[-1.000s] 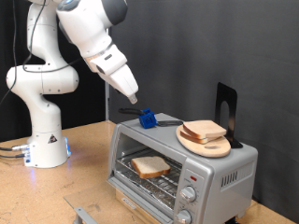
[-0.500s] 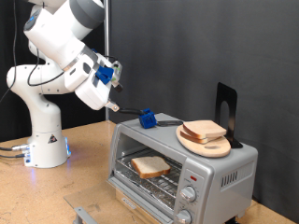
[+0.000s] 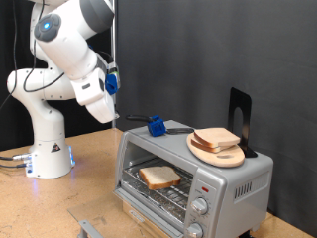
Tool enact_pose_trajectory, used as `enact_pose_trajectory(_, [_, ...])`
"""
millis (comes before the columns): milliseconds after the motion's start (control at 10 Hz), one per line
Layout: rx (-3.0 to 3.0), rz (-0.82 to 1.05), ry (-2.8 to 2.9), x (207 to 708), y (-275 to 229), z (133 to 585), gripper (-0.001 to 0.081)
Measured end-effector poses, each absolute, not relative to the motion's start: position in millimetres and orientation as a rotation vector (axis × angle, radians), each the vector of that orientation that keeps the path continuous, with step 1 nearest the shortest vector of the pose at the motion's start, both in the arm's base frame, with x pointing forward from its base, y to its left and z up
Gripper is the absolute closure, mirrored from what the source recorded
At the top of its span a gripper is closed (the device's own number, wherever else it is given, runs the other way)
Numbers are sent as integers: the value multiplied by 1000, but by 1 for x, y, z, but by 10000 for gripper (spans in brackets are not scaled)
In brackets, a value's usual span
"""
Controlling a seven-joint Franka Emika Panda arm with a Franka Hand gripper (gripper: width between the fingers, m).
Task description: Make a piece of toast with the oven
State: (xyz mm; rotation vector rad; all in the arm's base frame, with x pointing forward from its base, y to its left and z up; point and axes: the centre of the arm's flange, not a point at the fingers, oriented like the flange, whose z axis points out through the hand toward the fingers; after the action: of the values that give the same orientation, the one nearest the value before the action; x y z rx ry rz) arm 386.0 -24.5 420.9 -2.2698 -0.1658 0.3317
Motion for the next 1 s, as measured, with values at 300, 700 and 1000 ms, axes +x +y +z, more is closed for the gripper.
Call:
enact_pose_trajectory(300, [-2125, 498, -111, 398, -49, 407, -2])
enact_pose_trajectory(700, [-1853, 391, 221, 390, -52, 406, -2])
enact_pose_trajectory(1000, [-1751, 298, 482, 388, -97, 393, -2])
